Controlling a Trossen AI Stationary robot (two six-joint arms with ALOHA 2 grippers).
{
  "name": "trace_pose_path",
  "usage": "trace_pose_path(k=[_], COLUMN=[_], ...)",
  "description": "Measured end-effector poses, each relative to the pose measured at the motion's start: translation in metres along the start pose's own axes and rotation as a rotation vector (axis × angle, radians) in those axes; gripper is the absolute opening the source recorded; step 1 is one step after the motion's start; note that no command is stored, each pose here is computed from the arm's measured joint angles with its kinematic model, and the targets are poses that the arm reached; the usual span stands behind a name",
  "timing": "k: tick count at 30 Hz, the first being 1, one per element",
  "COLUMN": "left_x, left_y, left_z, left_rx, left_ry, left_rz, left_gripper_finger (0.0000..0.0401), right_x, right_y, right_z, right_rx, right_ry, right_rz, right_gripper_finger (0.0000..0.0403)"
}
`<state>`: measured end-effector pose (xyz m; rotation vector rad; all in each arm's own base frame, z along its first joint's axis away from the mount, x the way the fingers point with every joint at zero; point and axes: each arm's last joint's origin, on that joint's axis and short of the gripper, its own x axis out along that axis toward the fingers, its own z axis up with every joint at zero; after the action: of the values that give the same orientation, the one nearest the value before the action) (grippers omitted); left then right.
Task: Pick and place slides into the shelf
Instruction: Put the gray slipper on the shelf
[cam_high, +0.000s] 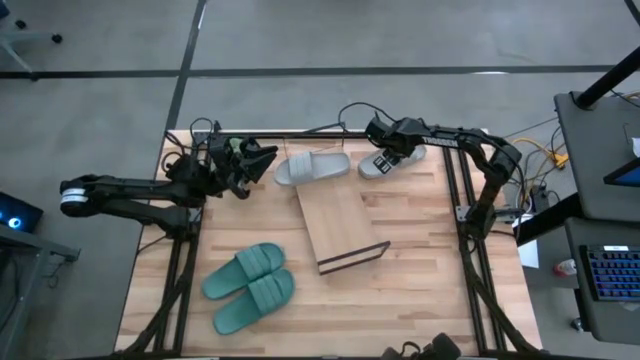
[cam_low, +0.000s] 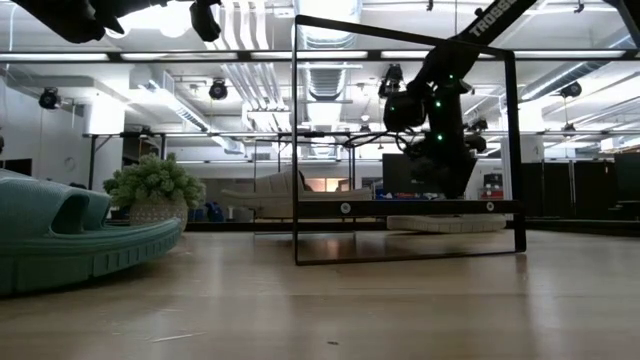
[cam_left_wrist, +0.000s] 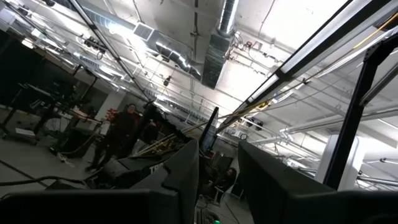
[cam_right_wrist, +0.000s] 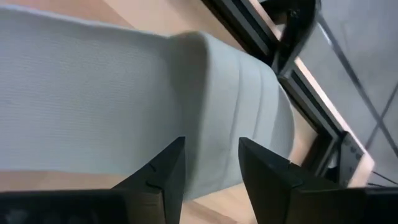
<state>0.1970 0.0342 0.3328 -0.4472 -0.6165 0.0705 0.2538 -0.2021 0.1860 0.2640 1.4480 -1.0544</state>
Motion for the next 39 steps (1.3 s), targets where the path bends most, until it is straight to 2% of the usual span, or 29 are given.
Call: trace_pose_path(k=[13,16,21,27,33,39], left_x=[0.000,0.000,0.000,0.000,0.000,0.000], left_y=[0.000,0.000,0.000,0.000,0.000,0.001], left_z=[0.000,0.000,0.000,0.000,0.000,-0.002], left_rx=[0.000,0.000,0.000,0.000,0.000,-0.046], left_ry=[0.001,0.002,0.003,0.002,0.002,0.020], left_rz=[-0.003,-0.004,-0.005,-0.005,-0.005,0.005], left_gripper_finger=[0.0098,0.0098,0.0098,0.0098,0.0098,0.0098], right_x=[0.002,0.002,0.002,0.000,-0.022,-0.063], right_y=[0.000,0.000,-0.001,-0.002,-0.013,-0.029], right_z=[-0.003,-0.004,-0.007,-0.011,-0.016,-0.028], right_rx=[0.015,0.015,-0.001,-0.016,0.019,0.079], right_ry=[0.012,0.019,0.046,0.069,0.010,-0.116], right_rz=[-0.016,-0.017,-0.027,-0.033,-0.015,0.081], right_gripper_finger=[0.0110,0.0088,0.0022,0.0011,0.0010,0.0009])
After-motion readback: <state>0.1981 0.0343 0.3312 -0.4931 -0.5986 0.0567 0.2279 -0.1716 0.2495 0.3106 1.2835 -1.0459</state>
